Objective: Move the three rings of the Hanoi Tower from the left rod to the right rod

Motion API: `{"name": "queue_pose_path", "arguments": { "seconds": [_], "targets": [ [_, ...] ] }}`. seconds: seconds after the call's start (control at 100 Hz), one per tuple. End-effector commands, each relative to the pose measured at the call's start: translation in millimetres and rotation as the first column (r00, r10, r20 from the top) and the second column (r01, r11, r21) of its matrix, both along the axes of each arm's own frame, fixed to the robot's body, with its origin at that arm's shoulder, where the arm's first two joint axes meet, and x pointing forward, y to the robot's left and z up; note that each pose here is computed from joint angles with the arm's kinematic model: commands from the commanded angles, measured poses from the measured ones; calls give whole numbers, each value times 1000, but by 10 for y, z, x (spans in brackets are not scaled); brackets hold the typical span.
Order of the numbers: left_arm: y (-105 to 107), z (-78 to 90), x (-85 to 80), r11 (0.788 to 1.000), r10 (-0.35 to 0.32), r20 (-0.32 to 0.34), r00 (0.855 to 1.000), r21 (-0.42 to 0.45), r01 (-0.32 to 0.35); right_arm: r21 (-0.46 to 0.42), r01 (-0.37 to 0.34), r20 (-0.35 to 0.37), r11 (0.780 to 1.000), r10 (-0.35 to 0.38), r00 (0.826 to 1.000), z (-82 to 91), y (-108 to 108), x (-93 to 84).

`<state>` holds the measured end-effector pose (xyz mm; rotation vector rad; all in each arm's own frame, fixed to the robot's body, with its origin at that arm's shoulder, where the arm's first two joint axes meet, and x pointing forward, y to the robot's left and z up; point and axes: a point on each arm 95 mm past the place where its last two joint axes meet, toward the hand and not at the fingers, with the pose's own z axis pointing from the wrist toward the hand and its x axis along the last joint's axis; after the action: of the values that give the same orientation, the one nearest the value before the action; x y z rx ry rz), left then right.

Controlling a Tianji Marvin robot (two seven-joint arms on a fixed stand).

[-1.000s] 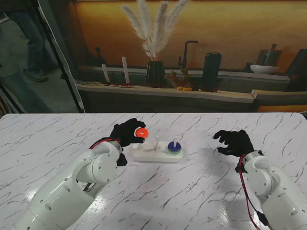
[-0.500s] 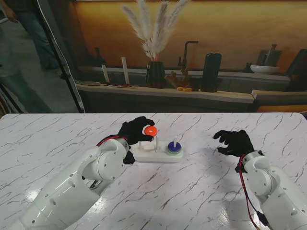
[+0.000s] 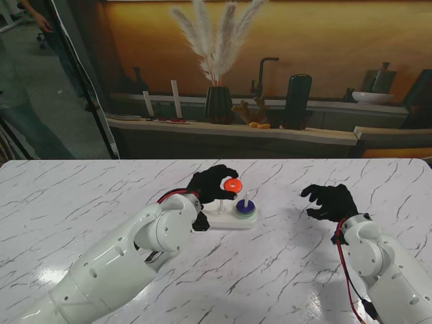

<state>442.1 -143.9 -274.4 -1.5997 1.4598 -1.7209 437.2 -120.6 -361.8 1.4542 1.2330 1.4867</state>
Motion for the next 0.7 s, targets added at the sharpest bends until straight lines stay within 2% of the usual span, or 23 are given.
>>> {"name": "queue_pose_path", "arguments": {
  "seconds": [0.0,0.69],
  "targets": [
    [-83,0,-18,1000,-28,-10,1000,-14,27,7,0,-13,1000,1,1000,-58,26,-33],
    [-318,-60,-44,997,-63,-39,997,-39,61,4,12,-12,1000,-12,1000,-58,-11,-30]
  ]
}}
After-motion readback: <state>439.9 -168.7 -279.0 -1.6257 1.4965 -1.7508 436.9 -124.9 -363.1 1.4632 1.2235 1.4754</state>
